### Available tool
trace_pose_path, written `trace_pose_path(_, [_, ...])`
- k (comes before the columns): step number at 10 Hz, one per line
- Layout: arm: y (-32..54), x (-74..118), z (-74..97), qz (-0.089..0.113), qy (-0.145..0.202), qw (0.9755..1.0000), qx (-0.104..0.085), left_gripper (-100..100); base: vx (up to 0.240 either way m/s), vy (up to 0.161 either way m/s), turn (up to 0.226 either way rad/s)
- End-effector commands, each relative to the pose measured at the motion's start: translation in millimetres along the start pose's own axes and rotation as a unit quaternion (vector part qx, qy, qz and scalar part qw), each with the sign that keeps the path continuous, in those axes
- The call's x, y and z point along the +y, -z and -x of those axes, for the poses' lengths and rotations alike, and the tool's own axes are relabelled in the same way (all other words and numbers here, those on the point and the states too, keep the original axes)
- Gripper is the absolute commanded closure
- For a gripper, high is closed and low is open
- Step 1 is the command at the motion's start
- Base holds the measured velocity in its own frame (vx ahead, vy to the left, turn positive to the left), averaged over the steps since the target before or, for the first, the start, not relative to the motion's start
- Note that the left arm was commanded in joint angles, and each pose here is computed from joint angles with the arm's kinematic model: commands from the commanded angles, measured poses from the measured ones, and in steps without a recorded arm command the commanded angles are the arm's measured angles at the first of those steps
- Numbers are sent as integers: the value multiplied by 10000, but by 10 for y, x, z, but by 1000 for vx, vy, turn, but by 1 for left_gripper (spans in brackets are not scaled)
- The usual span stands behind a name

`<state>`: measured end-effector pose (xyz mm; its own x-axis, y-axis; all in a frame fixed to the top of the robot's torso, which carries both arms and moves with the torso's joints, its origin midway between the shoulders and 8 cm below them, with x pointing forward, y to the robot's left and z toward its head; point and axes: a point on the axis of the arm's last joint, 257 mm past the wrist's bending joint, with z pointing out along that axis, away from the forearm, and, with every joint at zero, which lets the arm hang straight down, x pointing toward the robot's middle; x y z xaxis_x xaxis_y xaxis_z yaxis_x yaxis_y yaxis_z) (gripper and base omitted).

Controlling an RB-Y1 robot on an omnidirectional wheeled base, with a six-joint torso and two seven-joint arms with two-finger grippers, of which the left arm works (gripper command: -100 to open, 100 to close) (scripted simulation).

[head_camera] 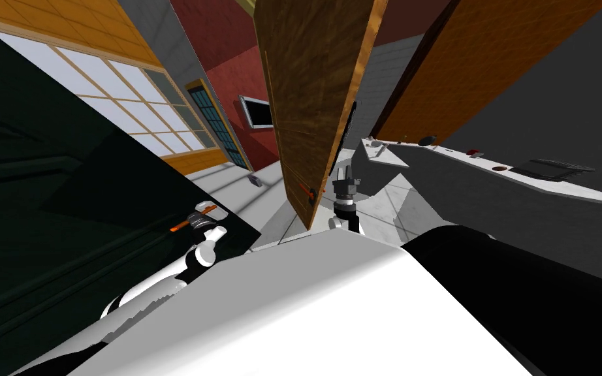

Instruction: Pull the door open

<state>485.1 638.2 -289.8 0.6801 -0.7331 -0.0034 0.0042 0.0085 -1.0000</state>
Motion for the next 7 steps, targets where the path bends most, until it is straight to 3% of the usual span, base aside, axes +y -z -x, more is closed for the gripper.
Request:
trace_pose_path(1, [44, 59, -59, 62, 6, 10000, 63, 100, -149, -46, -39])
trace_pose_path(4, [33, 29, -62, 29, 10, 10000, 65, 100, -17, -19, 10])
trace_pose_path(6, [41, 26, -252, 33, 14, 9996, 296, 100, -126, 7, -54])
trace_pose_path(7, [54, 60, -247, 71, 9, 9995, 292, 100, -144, 26, -65])
